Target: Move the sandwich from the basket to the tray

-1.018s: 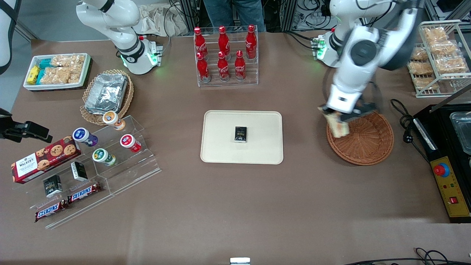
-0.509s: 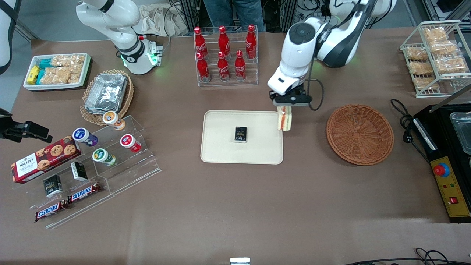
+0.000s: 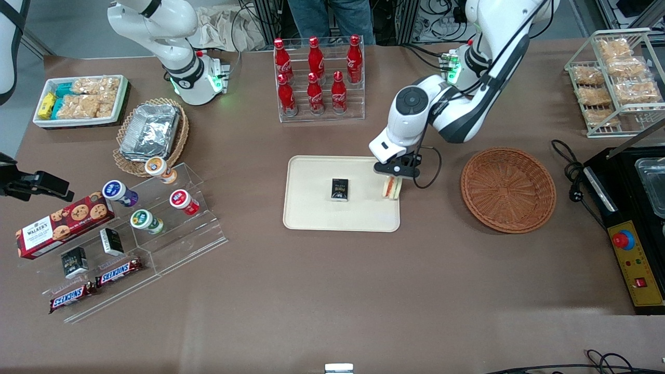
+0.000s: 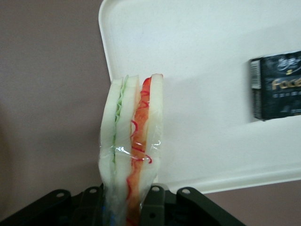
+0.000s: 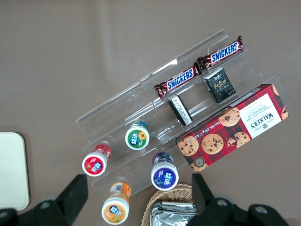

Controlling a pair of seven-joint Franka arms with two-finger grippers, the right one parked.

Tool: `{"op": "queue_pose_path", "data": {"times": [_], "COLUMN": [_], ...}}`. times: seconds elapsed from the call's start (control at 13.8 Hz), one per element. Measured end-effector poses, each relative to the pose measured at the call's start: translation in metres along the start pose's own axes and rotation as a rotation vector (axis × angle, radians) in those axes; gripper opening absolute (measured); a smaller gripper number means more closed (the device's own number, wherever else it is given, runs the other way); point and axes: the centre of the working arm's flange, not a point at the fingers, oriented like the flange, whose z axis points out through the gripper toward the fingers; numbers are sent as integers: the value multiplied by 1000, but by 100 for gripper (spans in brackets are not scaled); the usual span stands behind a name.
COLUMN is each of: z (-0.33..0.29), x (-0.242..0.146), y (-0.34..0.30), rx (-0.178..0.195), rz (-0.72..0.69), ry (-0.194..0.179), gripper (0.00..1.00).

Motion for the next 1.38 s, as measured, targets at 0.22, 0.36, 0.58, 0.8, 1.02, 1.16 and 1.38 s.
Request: {"op": "queue_pose_path", "data": {"times": [0.22,0.36,0.58,0.8,1.02,1.16,1.38], "z": [25,33,35,35,34,32,30], "x": [1,7,9,11,15,17,18], "y": [5,12,18,18,20,22,26], "rx": [42,51,51,48,42,38,30], "rz": [-24,-60,-82,-87,-88,-83,-79], "ry": [11,33,46,49,55,59,63], "gripper": [21,21,21,21,21,21,21]}}
